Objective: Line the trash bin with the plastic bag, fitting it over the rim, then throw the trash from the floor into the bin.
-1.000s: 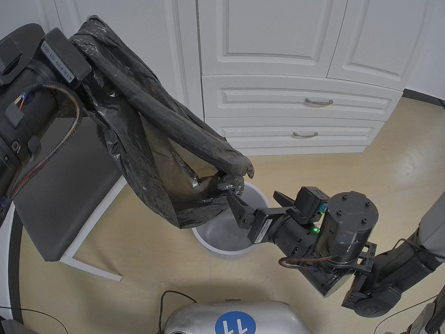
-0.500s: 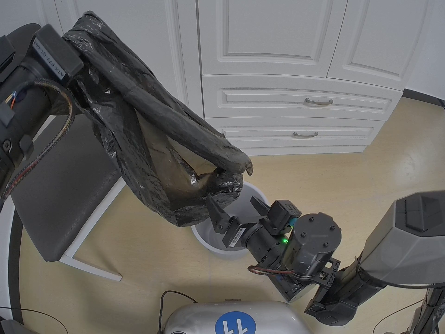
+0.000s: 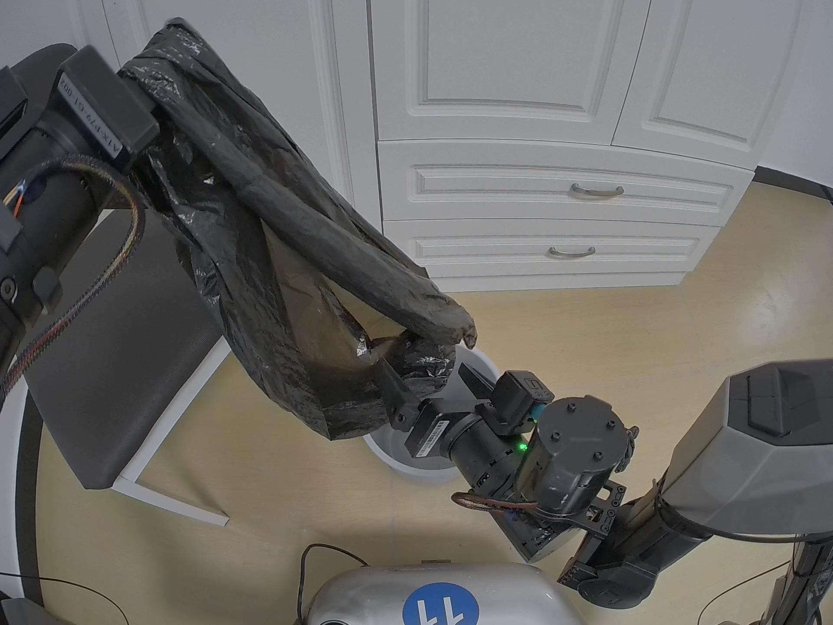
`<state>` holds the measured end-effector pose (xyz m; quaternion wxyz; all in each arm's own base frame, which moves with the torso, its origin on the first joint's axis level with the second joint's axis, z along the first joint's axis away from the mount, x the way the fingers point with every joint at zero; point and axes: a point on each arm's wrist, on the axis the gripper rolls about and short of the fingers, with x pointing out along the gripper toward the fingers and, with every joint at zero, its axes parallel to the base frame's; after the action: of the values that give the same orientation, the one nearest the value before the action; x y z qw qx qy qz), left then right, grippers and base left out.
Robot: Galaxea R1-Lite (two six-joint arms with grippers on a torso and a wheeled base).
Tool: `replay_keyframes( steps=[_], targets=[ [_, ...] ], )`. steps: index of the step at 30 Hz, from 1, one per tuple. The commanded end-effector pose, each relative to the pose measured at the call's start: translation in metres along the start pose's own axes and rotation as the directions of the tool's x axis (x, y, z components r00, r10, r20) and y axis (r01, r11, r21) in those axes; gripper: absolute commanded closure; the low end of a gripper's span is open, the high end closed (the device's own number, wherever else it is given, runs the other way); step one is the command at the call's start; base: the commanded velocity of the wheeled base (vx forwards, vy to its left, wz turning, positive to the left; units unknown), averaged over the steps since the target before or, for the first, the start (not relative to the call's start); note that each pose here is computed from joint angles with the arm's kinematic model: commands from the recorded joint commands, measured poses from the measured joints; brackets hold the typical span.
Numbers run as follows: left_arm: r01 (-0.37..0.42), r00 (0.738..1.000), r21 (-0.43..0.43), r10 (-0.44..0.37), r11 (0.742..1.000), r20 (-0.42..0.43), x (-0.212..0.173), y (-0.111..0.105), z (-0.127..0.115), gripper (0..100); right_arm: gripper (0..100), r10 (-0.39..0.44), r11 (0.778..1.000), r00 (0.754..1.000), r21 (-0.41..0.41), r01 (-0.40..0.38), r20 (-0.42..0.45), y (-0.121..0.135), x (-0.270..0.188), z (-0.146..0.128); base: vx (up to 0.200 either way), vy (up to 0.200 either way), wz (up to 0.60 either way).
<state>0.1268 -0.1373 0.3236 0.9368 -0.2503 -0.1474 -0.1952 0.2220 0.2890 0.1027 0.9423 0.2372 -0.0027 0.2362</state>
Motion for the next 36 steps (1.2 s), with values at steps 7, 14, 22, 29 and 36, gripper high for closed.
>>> replay_keyframes(
  steps=[7,14,22,29,36],
  targets=[
    [0.017,1.000,-0.008,-0.017,1.000,-0.005,-0.004,-0.002,0.001,100,0,0.012,1.000,0.999,0.018,-0.012,0.033,0.003,0.000,0.009,0.000,0.000,0.00],
    [0.025,1.000,-0.015,-0.025,1.000,-0.001,-0.006,-0.003,0.003,100,0,0.000,1.000,0.999,0.006,0.000,0.033,-0.001,0.002,0.008,0.000,0.000,0.00],
    [0.028,1.000,0.008,-0.028,1.000,0.007,-0.009,-0.002,0.006,100,0,-0.024,1.000,0.999,-0.007,0.024,0.027,-0.010,0.007,0.003,0.000,0.000,0.00],
    [0.031,0.999,0.007,-0.031,0.999,0.016,-0.009,-0.002,0.005,100,0,-0.012,1.000,0.998,0.018,0.011,0.055,-0.006,0.007,0.013,0.000,0.000,0.00],
    [0.036,0.999,0.009,-0.036,0.999,0.021,-0.010,-0.003,0.007,100,0,-0.006,0.998,0.998,0.067,0.002,0.055,-0.006,0.007,0.015,0.000,0.000,0.00]
  ],
)
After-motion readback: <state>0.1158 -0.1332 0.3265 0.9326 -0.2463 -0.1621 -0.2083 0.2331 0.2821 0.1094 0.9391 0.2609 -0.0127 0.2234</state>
